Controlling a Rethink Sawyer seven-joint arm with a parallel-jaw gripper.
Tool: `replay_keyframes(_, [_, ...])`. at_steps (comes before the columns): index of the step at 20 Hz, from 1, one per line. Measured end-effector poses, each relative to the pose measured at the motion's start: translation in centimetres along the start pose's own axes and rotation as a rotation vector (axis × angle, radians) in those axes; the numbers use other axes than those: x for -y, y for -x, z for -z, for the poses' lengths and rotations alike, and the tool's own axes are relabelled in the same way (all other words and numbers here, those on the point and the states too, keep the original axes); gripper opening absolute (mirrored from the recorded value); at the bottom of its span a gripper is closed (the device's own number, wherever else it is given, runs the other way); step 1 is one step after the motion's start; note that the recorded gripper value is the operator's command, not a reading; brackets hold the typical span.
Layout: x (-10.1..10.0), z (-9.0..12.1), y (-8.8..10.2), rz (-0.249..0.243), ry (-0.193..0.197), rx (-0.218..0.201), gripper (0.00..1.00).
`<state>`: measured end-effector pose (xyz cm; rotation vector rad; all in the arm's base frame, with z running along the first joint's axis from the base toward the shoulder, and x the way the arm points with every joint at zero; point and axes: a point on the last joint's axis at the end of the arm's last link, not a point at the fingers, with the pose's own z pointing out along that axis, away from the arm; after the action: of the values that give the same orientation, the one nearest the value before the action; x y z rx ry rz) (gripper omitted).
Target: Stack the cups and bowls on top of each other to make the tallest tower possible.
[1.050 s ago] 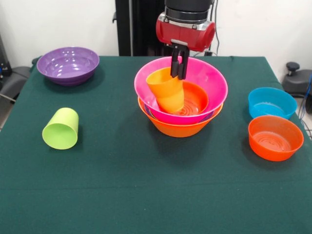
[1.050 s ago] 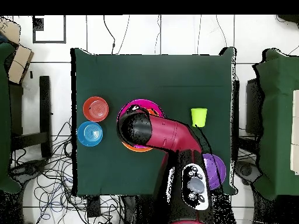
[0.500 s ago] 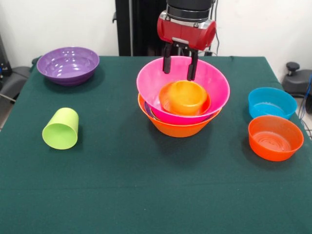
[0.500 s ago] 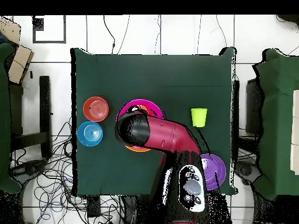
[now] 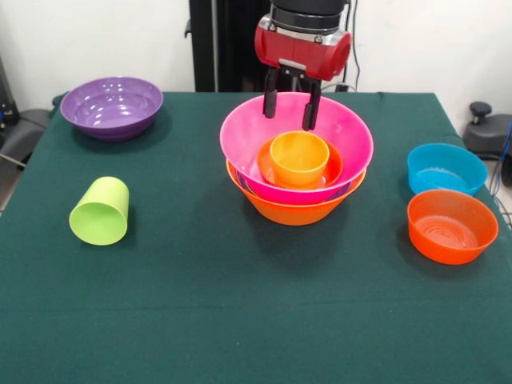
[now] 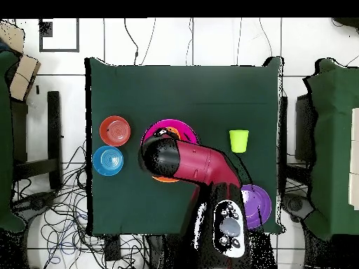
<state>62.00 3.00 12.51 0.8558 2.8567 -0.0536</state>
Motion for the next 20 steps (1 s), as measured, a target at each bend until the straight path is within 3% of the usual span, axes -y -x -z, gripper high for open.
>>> replay_keyframes(6, [0.2,0.2,0.0,-0.003,-0.004,-0.008,1.00])
replay_keyframes(12, [1.6,3.2,0.5,-0.032,-0.031,-0.105,1.00])
replay_keyframes(14, [3.2,4.8,1.7,-0.070,-0.031,-0.141,1.00])
replay_keyframes(20, [6.5,6.6,5.4,-0.169,0.017,-0.131,1.00])
